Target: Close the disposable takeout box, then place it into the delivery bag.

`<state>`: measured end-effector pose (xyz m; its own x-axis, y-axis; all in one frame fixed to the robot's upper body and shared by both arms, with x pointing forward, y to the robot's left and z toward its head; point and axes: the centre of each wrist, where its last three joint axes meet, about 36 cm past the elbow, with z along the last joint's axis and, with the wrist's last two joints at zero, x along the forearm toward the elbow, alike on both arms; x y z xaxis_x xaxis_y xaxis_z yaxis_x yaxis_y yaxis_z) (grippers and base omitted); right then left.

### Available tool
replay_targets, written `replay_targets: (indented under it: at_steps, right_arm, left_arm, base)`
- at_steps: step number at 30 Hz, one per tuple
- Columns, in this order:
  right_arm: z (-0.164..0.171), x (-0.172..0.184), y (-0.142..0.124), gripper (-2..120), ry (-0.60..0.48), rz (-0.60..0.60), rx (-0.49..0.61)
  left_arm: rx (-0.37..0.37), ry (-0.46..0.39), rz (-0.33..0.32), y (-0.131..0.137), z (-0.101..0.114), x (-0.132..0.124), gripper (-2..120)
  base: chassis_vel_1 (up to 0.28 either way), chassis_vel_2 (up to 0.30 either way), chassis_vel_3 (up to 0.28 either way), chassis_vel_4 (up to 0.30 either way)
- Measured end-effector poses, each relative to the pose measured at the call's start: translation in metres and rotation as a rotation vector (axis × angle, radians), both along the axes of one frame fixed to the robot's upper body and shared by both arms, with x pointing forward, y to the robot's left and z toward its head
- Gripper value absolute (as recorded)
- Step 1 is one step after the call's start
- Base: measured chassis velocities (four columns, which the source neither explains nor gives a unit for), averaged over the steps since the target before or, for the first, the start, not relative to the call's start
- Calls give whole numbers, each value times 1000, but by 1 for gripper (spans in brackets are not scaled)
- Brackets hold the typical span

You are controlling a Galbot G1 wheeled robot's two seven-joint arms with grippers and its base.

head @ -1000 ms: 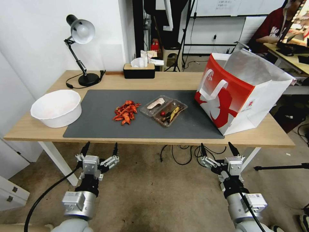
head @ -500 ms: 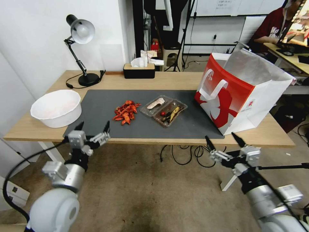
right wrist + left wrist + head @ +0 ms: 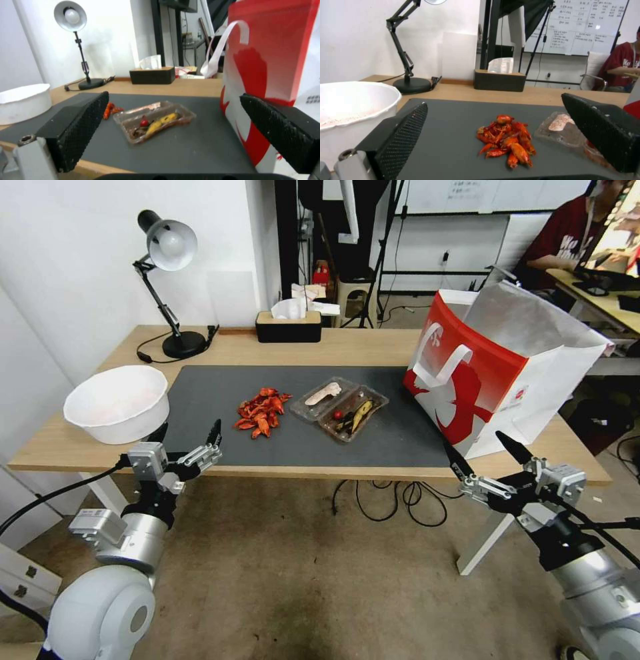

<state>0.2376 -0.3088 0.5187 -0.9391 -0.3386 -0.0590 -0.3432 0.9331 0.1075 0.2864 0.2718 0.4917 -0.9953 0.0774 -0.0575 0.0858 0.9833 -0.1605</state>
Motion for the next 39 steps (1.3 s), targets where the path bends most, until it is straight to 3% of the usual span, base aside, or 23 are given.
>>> replay_targets:
  at_steps: [8, 14, 24, 31, 39]
  right_arm:
    - [-10, 4, 1, 100, 21, 16, -2]
    - [-11, 25, -3, 100, 41, 118, 0]
    - [-17, 76, 16, 100, 143, 249, 187]
    - [-24, 114, 47, 100, 234, 263, 353]
    - [-27, 133, 85, 100, 340, 326, 485]
  left_arm:
    - [3, 7, 4, 0, -4, 0, 100]
    - [13, 14, 0, -1, -6, -5, 100]
    - [34, 21, -22, -4, -7, -14, 100]
    - [43, 21, -44, -12, -8, -24, 100]
    - [54, 30, -34, -13, -11, -32, 100]
  base:
    - [0, 0, 0, 0]
    - [0, 0, 0, 0]
    - [0, 0, 0, 0]
    - [0, 0, 0, 0]
    - [0, 0, 0, 0]
